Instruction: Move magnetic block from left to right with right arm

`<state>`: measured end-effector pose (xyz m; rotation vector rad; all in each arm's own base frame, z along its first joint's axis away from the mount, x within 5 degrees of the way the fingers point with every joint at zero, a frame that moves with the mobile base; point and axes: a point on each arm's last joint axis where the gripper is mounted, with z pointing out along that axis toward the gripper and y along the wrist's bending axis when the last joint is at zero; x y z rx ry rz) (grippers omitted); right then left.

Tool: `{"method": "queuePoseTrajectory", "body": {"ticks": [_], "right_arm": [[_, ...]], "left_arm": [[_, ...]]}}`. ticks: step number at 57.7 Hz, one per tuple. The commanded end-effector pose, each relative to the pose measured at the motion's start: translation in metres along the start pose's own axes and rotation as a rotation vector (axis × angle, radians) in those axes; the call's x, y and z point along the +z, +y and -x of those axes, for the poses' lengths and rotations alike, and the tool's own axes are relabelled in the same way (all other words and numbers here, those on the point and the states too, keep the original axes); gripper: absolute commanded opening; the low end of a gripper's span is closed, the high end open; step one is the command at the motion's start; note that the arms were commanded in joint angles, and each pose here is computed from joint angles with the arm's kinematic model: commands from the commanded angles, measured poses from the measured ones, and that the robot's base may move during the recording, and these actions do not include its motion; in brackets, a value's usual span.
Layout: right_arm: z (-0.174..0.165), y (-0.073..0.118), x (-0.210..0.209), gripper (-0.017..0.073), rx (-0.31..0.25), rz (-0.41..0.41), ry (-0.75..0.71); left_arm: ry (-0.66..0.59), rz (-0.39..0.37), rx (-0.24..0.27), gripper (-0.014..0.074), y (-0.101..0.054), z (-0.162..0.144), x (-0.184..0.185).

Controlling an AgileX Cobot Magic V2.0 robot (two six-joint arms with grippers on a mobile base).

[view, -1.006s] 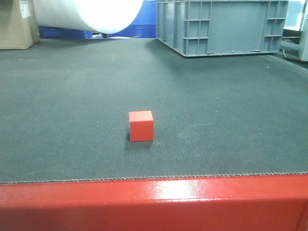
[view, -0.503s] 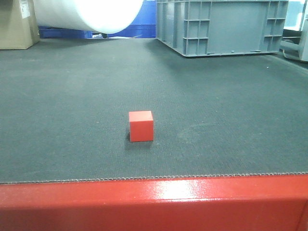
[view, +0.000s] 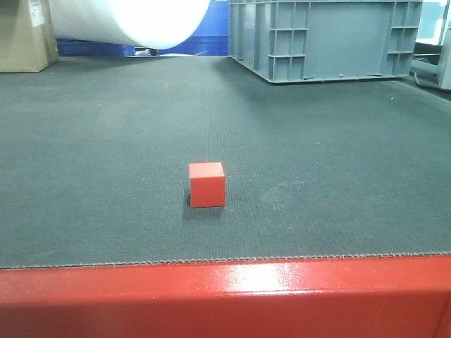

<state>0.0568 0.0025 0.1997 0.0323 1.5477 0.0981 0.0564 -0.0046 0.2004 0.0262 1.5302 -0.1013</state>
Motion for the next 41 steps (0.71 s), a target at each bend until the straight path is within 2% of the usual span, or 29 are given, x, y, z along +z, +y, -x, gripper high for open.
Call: {"method": "queuePoseTrajectory", "body": {"ticks": [1,41], "right_arm": [[0.0095,-0.0001,-0.0022,0.0034,-0.02,-0.004,-0.116],[0.0095,-0.0001,-0.0022,0.0034,-0.02,-0.004,-0.116]], "left_arm": [[-0.082,-0.004,-0.01,-0.0126,-0.0001,0.005,-0.0006],[-0.082,-0.004,-0.01,-0.0126,-0.0001,0.005,-0.0006]]}}
